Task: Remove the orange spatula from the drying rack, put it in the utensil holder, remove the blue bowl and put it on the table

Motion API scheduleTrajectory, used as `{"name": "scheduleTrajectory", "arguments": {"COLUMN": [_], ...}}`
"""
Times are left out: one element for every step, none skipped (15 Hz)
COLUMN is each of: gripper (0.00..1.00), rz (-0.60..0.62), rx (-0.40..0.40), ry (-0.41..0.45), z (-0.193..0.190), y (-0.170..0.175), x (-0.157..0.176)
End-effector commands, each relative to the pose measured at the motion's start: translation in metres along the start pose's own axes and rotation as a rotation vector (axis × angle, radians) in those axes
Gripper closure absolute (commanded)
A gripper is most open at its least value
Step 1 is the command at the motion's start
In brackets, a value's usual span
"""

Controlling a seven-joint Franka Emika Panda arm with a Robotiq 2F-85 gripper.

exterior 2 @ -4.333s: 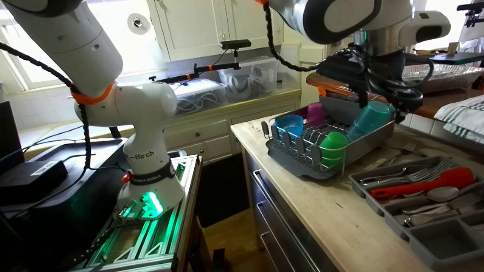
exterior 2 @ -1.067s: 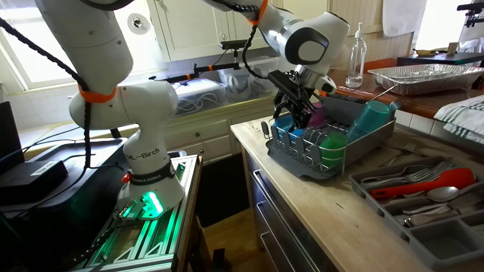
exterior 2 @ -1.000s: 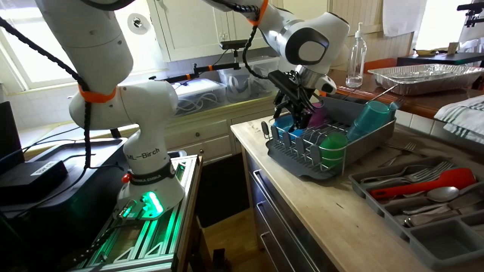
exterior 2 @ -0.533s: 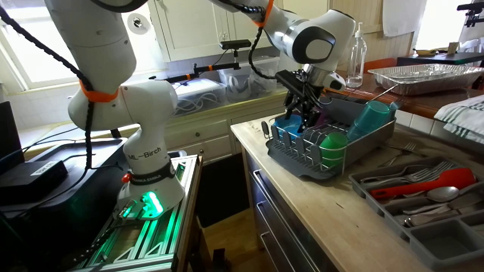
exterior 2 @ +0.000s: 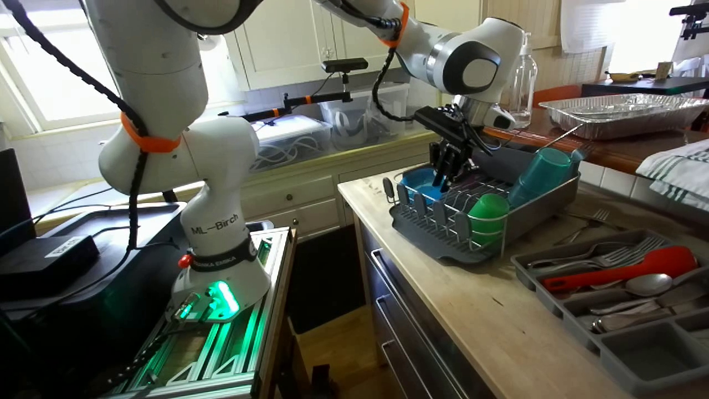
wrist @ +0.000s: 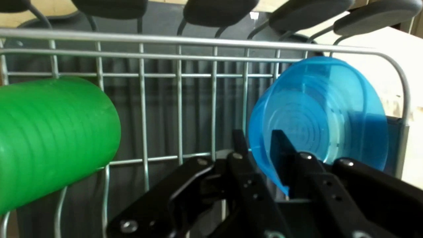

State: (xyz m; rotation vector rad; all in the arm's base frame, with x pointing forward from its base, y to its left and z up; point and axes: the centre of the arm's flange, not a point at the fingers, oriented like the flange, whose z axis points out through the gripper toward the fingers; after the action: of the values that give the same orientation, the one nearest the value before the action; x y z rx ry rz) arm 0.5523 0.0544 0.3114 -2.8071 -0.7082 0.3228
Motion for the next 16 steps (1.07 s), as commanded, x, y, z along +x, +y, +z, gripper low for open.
{"name": "scheduleTrajectory", "arguments": {"gripper": [1.00,1.00,1.00,1.00,0.99,0.99,0.99,0.99,0.99,0.99,0.99,0.99,0.99,0.99,0.99,0.99], "rz": [-0.021,-0.026,-0.027,-0.025,-0.030,-0.026,-0.028,-0.017,-0.005,0.017,0.049,0.084,0.114,0.138,0.143,0.123], "rx": [0.009,0.009,0.010,0.015,0.019,0.007,-0.001,-0.019,-0.030,-0.047,-0.060,-0.070,-0.073,-0.068,-0.064,-0.063], "ry": [-0.014,-0.016,-0.023,-0.032,-0.028,-0.018,-0.002,0.022,0.042,0.066,0.091,0.112,0.135,0.154,0.173,0.179], "z": [0.007,0.008,0.008,0.006,0.000,-0.012,-0.022,-0.037,-0.046,-0.059,-0.070,-0.077,-0.081,-0.087,-0.087,-0.090], "y": [0.008,0.009,0.009,0.008,0.006,0.001,-0.002,-0.005,-0.008,-0.009,-0.009,-0.008,-0.005,-0.002,0.002,0.003], "x": [0.022,0.024,0.024,0.021,0.014,-0.001,-0.012,-0.029,-0.040,-0.056,-0.072,-0.085,-0.094,-0.105,-0.108,-0.108]}}
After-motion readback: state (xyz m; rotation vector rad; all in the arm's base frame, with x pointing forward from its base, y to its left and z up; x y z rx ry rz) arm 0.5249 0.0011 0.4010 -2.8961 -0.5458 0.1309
